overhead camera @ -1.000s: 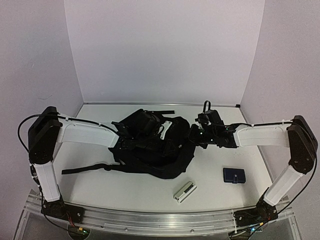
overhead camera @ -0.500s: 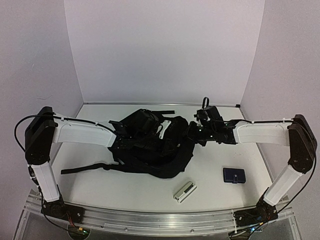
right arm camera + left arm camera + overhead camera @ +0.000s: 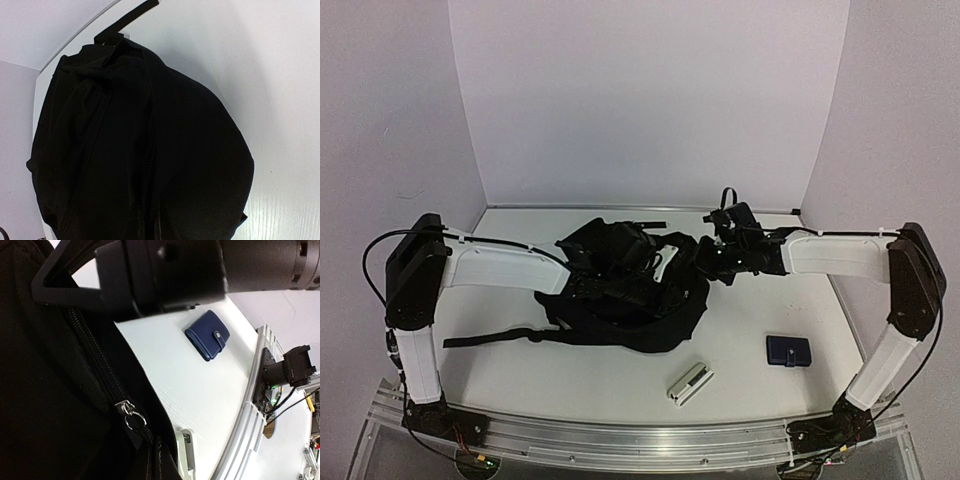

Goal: Pack the student bag
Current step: Zip the student bag at the center of the board.

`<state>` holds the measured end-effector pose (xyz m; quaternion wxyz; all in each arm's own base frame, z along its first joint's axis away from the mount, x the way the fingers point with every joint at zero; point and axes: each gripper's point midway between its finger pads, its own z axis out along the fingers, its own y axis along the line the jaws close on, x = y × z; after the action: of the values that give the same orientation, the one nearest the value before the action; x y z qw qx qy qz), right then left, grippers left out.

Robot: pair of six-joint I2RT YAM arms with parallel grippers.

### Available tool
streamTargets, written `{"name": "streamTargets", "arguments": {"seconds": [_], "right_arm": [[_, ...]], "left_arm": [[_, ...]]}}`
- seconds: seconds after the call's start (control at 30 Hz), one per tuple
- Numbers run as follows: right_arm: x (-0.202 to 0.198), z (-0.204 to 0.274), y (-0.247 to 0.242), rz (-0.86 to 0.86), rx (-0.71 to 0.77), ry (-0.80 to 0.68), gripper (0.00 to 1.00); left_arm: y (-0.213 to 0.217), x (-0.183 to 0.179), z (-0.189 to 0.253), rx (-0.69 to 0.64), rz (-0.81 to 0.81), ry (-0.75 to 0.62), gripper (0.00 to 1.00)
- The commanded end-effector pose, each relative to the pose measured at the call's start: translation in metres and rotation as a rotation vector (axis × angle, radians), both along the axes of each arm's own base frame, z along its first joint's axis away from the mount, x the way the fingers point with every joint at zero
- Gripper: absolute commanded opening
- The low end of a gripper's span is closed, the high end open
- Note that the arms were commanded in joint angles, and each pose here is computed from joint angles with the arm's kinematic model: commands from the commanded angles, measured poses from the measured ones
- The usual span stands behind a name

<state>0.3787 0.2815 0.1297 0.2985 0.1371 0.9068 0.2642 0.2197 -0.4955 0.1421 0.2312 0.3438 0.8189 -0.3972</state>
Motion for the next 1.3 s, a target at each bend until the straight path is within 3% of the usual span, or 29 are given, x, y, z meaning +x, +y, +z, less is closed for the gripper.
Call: {"name": "streamTargets", "arguments": {"seconds": [0.0, 0.3, 0.5, 0.63, 0.67, 0.83, 0.9, 1.1, 1.27], "right_arm": [[0.095, 0.069, -0.069, -0.365, 0.018, -0.302, 0.00], [0.103, 0.063, -0.084, -0.385, -0.048, -0.314, 0.00], [0.104, 0.058, -0.082, -0.366, -0.058, -0.306, 0.00], [0.099, 0.064, -0.052, -0.199, 0.017, -0.292, 0.00], [0.095, 0.065, -0.044, -0.152, 0.041, -0.282, 0.03], [0.058, 0.061, -0.023, 0.009, 0.129, -0.217, 0.38], [0.039, 0.065, -0.029, 0.016, 0.140, -0.215, 0.46], [-0.009, 0.053, -0.042, 0.028, 0.190, -0.142, 0.54], [-0.051, 0.038, -0.031, 0.072, 0.242, -0.059, 0.60]], "left_arm": [[0.007, -0.115, 0.013, 0.036, -0.300, 0.185, 0.00], [0.048, -0.103, 0.017, 0.152, -0.144, 0.157, 0.00], [0.055, -0.125, 0.031, 0.102, -0.236, 0.208, 0.00], [0.048, -0.122, 0.036, 0.071, -0.238, 0.191, 0.00], [0.043, -0.119, 0.038, 0.059, -0.231, 0.182, 0.00], [0.017, -0.096, 0.052, -0.020, -0.186, 0.141, 0.00], [0.011, -0.085, 0.060, -0.058, -0.169, 0.126, 0.00], [0.006, -0.060, 0.082, -0.153, -0.138, 0.105, 0.00], [0.009, -0.052, 0.084, -0.154, -0.121, 0.090, 0.00]]}}
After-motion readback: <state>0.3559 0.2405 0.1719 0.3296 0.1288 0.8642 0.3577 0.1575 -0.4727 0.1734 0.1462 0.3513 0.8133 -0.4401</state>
